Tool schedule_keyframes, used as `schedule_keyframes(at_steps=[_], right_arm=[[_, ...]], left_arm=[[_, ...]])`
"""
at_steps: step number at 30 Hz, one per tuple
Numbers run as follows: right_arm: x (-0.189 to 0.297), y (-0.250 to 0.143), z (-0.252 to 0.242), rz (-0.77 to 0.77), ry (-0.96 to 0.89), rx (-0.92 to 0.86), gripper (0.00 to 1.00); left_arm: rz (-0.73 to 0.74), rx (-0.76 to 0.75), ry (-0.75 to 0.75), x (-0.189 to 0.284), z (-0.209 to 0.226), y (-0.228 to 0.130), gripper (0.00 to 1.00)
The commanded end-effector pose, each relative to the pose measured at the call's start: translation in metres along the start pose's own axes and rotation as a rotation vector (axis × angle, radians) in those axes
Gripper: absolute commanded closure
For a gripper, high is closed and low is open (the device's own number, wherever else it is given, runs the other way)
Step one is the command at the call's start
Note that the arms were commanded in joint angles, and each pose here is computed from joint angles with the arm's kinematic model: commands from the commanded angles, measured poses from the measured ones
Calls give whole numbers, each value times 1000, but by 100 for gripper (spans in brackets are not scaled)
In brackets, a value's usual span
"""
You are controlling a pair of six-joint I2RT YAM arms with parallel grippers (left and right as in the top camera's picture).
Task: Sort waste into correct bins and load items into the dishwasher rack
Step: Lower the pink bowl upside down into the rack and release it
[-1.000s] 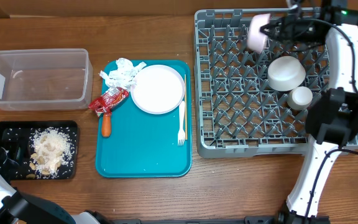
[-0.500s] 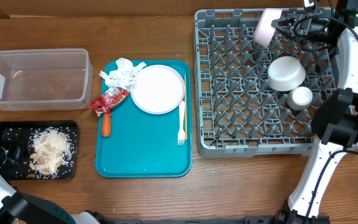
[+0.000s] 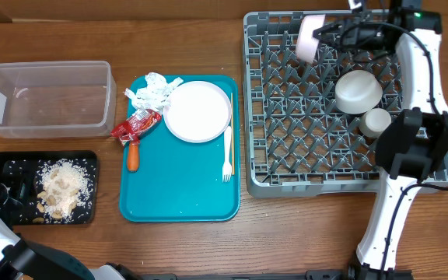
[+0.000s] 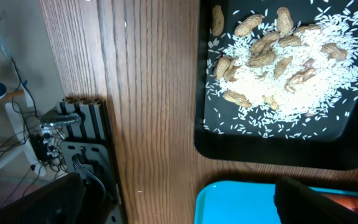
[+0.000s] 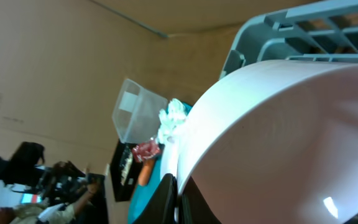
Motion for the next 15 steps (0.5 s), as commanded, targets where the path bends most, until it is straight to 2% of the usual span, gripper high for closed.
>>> schedule_keyframes(at_steps=[1,15], right_arm=[[5,-6,-18,10,-53,-19,96],[11,-17,-43,4,-72,-80,96]], left_arm=[[0,6,-11,2,-3,1,0],[-1,6,-13,2,-3,1,0]])
Point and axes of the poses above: each gripper's point midway between its finger pads, its own x axis back along the fingers, its own z axis along the line the jaws close on, y = z × x, the point moved 2 cm from there along x, back along the fingers, and after that the axes turned 13 degrees about x, right-handed, at the moved point
